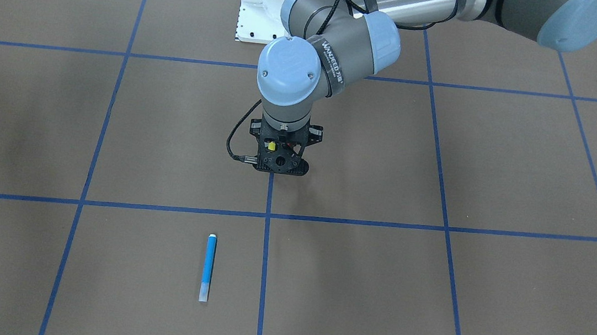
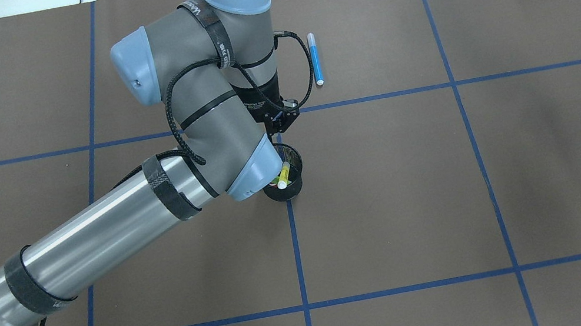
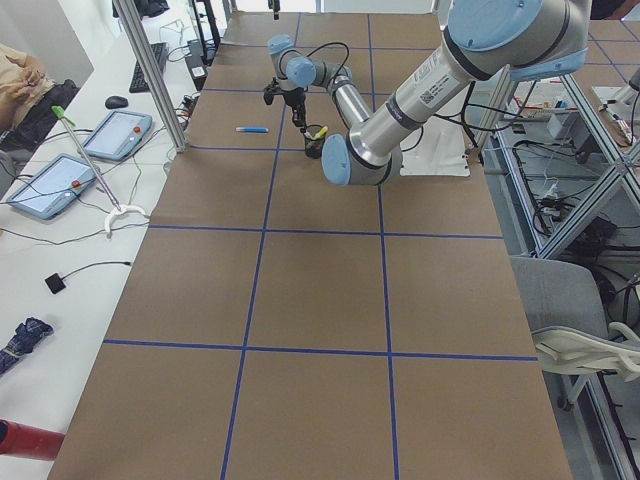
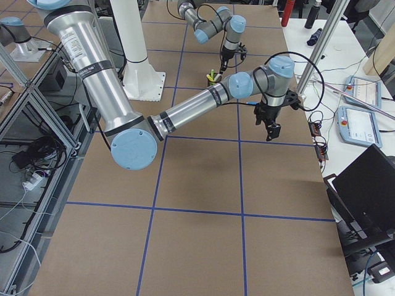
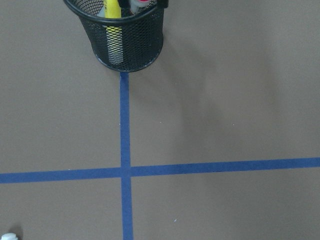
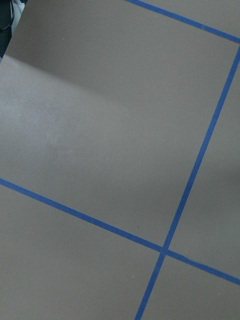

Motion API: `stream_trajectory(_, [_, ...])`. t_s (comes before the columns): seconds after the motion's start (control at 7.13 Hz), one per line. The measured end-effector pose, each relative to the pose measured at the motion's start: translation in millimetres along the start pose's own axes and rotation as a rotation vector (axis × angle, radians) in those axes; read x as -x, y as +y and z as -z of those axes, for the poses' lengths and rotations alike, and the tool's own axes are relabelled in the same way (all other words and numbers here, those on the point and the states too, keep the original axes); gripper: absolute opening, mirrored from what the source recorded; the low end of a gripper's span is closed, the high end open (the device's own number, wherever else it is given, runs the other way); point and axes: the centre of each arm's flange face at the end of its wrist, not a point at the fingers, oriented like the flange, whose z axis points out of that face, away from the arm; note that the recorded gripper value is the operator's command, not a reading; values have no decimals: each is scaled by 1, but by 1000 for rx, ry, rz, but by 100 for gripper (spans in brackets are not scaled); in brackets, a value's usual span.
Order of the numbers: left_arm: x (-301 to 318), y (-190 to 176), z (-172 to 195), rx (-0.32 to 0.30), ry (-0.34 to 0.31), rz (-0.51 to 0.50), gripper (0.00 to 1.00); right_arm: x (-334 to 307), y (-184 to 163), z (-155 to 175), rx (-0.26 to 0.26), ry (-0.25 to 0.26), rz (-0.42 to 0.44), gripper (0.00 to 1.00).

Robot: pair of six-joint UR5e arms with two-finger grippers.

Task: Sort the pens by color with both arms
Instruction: 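Lower the left gripper into the cup and grasp the red-capped white marker, then lift the red-capped marker out of the cup toward the blue marker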

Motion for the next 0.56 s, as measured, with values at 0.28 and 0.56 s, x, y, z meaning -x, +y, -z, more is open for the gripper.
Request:
stream_trajectory(0.28, [-5, 10, 17, -19, 25, -18, 4, 0, 0, 0, 0, 0, -1, 100])
stream_trajectory(0.56, [-7, 29, 54, -67, 81, -48, 0, 0, 0, 0, 0, 0, -1, 100])
